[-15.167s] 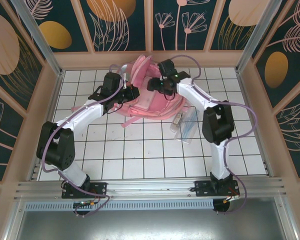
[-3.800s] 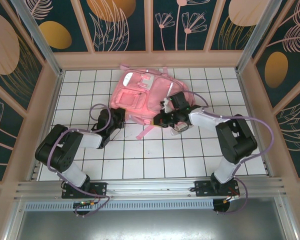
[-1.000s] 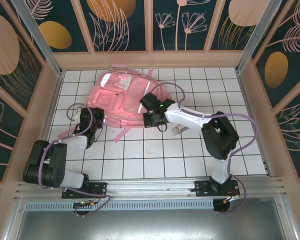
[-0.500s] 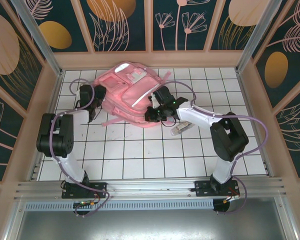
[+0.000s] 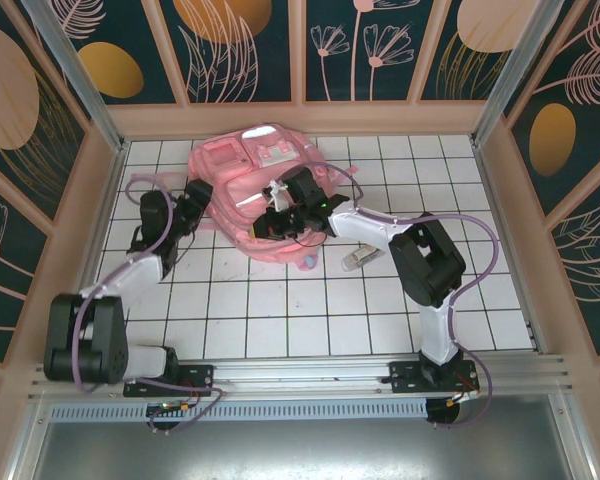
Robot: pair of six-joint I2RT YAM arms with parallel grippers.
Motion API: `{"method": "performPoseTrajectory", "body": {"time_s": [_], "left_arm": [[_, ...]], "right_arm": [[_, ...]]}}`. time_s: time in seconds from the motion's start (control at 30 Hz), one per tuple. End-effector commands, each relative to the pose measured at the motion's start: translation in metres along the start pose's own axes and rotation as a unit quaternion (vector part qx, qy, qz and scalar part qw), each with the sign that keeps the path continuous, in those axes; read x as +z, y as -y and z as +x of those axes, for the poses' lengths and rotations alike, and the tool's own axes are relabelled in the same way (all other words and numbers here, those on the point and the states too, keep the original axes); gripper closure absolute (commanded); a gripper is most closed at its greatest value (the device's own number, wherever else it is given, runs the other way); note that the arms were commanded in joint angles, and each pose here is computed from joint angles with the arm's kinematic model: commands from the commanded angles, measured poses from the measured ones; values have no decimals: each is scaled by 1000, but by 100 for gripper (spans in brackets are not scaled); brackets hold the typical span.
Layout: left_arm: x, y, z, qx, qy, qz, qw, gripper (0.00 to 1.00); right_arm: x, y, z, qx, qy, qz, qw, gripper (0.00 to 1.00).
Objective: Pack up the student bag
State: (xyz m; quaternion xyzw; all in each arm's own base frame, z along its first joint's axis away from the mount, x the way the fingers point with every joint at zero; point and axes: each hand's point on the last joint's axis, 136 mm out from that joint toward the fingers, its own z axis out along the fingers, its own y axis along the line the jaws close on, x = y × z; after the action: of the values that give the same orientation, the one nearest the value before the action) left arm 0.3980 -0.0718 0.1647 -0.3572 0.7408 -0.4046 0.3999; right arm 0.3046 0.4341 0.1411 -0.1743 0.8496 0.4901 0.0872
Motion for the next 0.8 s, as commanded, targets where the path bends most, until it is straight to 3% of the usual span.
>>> {"method": "performPoseTrajectory", "body": {"time_s": [0.0, 0.17, 0.47, 0.53, 0.7, 0.77], "left_arm": [[-16, -30, 27, -79, -18, -8, 997, 22], [-20, -18, 40, -101, -18, 19, 995, 25], [12, -6, 61, -107, -43, 47, 992, 36], [19, -8, 62, -102, -45, 47, 993, 47], [28, -18, 58, -82, -30, 31, 996, 99], [28, -22, 58, -77, -26, 20, 997, 100]], "right_arm": [[-2, -41, -23, -42, 21, -70, 996, 100], [4, -56, -17, -46, 6, -91, 995, 100], [8, -57, 5, -38, -7, -76, 996, 100], [12, -54, 13, -35, -15, -66, 997, 100], [17, -23, 43, -34, -53, 1, 998, 100], [9, -1, 53, -36, -65, 49, 996, 100]]}}
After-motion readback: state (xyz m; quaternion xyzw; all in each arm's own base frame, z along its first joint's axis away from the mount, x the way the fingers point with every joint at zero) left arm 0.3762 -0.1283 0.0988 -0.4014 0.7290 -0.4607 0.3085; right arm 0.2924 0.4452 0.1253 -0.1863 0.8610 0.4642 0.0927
